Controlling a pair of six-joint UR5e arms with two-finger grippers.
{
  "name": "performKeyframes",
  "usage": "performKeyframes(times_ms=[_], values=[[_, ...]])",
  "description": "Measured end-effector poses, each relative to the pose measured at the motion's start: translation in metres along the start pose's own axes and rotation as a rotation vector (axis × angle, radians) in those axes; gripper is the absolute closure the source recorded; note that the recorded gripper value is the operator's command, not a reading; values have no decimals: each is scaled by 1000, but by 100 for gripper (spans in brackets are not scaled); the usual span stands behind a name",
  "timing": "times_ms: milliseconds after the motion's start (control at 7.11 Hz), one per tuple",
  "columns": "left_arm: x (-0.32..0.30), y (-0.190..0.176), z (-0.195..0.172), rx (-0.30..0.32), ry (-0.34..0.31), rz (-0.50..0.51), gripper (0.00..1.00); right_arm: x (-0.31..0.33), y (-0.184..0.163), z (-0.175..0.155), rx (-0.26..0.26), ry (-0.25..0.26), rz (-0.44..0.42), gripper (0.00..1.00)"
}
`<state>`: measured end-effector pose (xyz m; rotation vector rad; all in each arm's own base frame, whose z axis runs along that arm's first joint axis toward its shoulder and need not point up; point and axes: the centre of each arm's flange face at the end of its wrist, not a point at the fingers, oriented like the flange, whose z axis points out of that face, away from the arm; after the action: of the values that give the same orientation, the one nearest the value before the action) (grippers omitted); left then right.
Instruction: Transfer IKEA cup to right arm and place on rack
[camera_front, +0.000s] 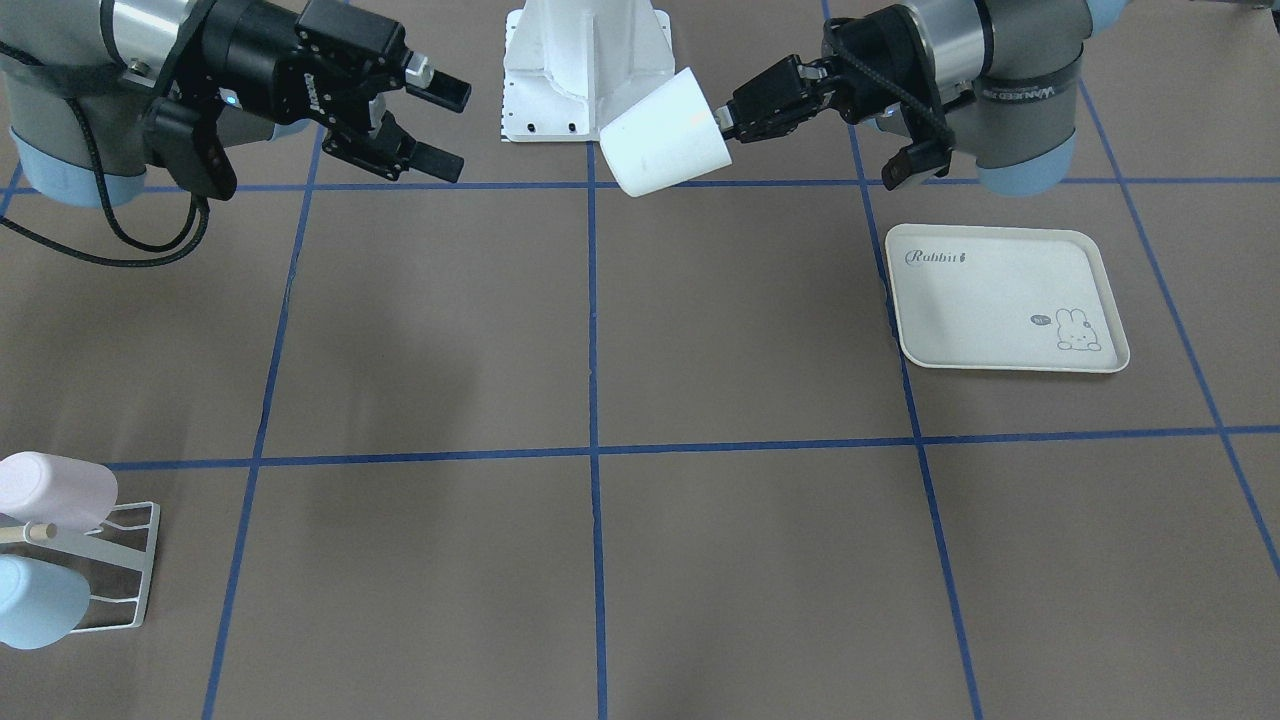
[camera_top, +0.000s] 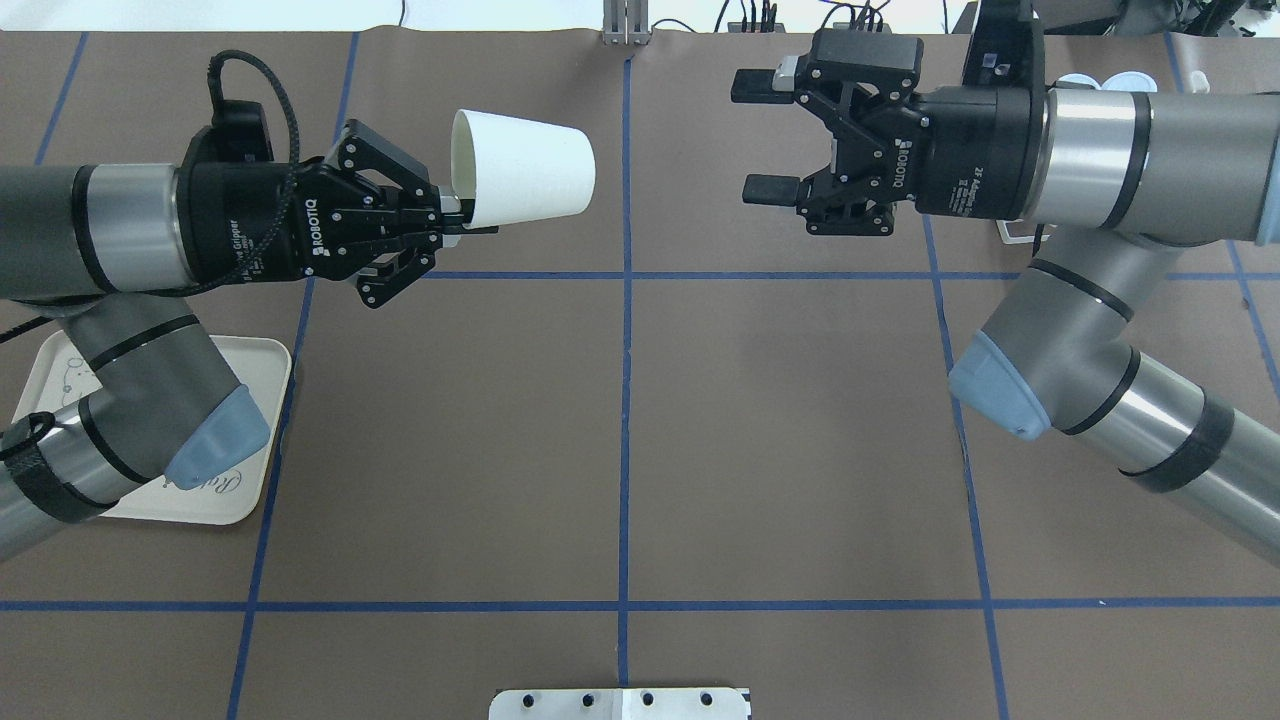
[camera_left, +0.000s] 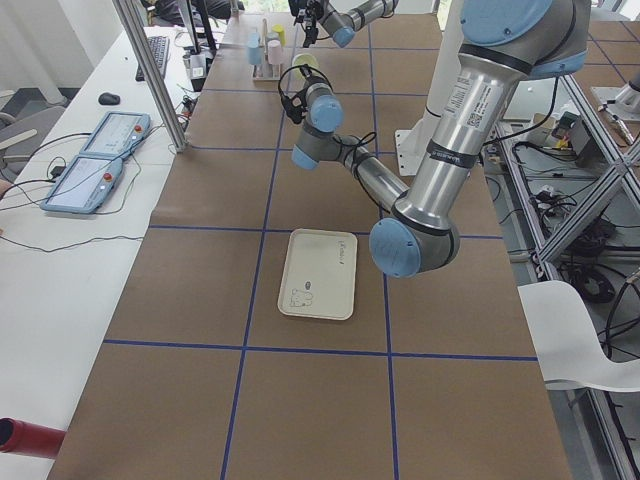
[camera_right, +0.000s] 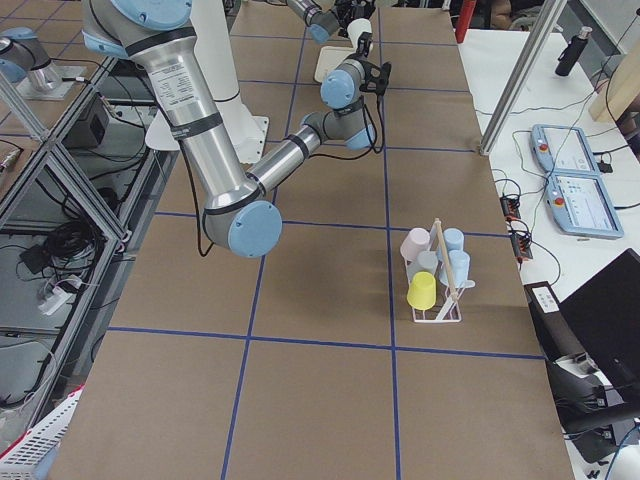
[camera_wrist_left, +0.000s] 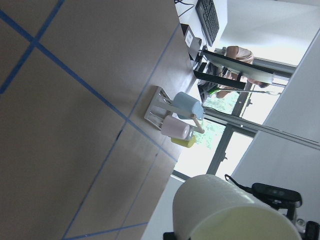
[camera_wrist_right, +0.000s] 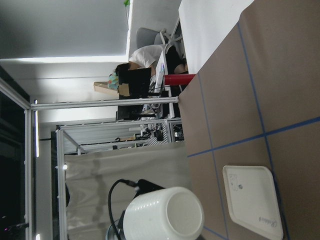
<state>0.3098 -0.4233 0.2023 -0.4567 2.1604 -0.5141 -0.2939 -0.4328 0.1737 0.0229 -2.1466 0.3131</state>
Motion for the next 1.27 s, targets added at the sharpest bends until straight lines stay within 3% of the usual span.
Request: performKeyframes(times_ms=[281,422,703,1266], values=[[3,11,-10,-95,68,-145,100,4,34,12,-96,-105,-9,5],[7,16,-11,-125,80,-203,100,-1,44,21,-118,-142,-13,3],[16,33,-14,-171,93,-277,100,-7,54,35,-114,-191,-2,1],[4,61,-2,-238,76,-340,100,-5,64,44,-100,-217,22,1]])
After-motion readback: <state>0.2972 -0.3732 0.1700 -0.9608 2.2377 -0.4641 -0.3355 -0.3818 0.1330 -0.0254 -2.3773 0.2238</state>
